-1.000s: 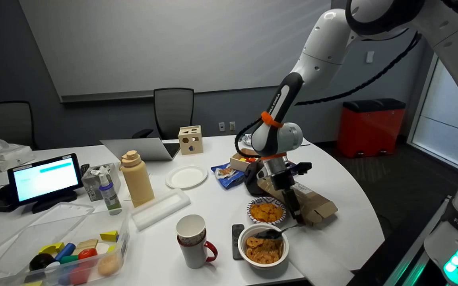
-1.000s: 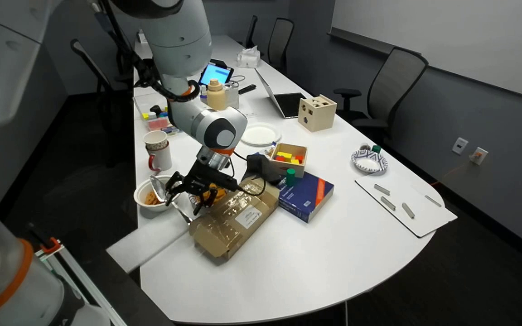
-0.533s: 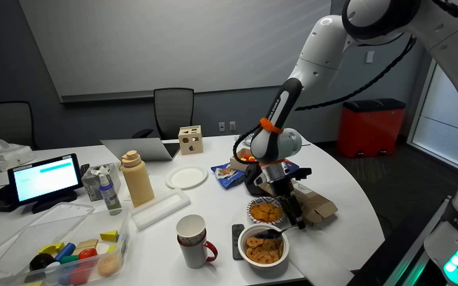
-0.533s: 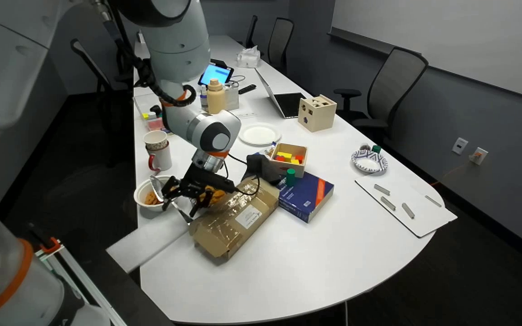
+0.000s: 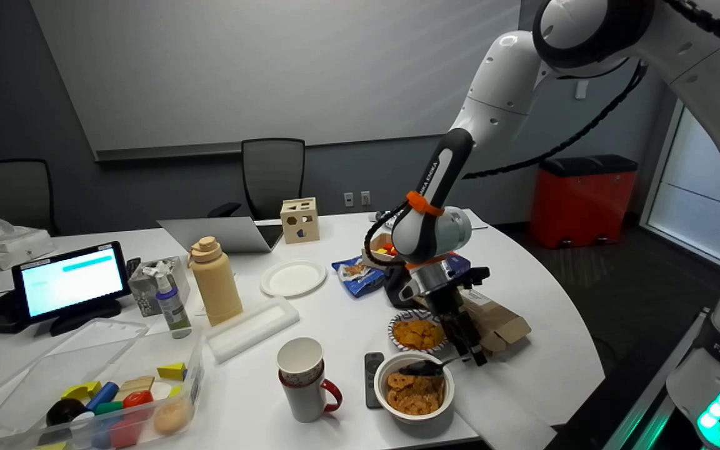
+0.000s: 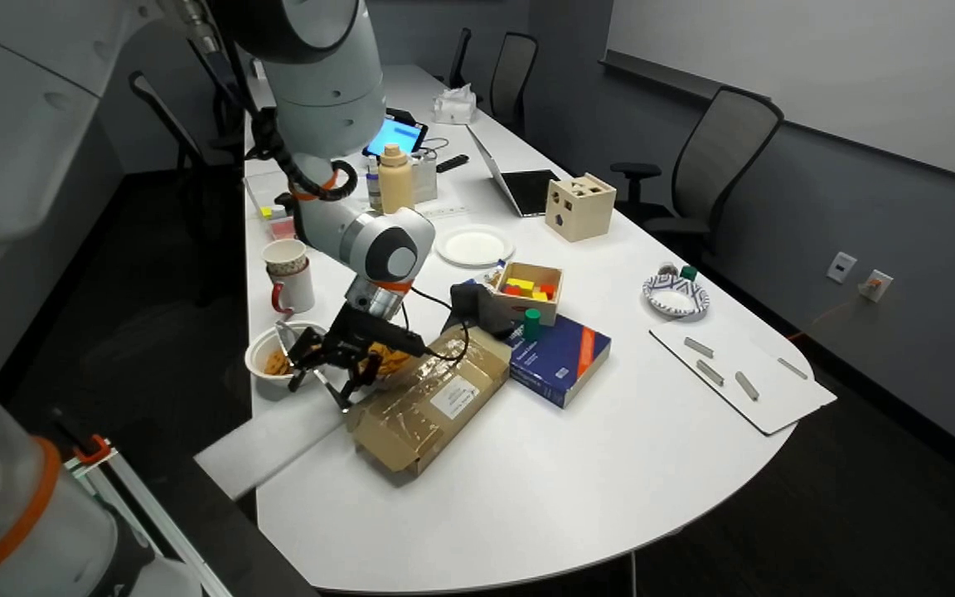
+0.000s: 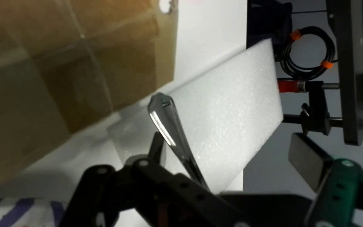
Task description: Mix the objects in the bowl
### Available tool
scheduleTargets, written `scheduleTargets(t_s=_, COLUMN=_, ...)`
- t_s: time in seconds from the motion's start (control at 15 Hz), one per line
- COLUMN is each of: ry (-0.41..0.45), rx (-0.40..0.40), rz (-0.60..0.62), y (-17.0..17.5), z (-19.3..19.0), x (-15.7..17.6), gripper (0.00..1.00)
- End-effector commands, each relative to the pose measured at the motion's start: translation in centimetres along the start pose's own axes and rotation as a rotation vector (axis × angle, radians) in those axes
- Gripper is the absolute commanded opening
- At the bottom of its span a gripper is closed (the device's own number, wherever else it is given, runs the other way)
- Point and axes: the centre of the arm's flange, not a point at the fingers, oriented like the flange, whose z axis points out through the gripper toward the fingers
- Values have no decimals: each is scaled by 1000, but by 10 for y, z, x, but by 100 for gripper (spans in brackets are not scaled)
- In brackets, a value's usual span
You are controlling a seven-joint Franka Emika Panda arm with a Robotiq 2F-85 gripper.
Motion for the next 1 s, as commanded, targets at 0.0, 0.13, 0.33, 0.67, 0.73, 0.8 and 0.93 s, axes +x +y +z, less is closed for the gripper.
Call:
scheduleTargets(t_s=0.0, ry=-44, rx=45, rz=-26, y=5, z=-1, x=4, gripper=100)
scheduleTargets(t_s=0.13, ry=-61, rx=63, rz=-23, y=6, z=0, x=5, gripper=100)
scheduleTargets(t_s=0.33, ry=-75, rx=82, rz=-21, y=8, z=3, x=8, gripper=100)
scheduleTargets(t_s=0.67, ry=-76, rx=97, rz=-13, y=14, z=12, x=11, gripper=100)
scheduleTargets(t_s=0.73, ry=-74, rx=99, rz=-13, y=16, z=14, x=11, gripper=100)
scheduleTargets(t_s=0.8, ry=-72, rx=100, rz=-12, y=17, z=14, x=11, gripper=100)
scheduleTargets(t_s=0.93, ry=-69, rx=102, rz=-10, y=18, z=16, x=12, gripper=100)
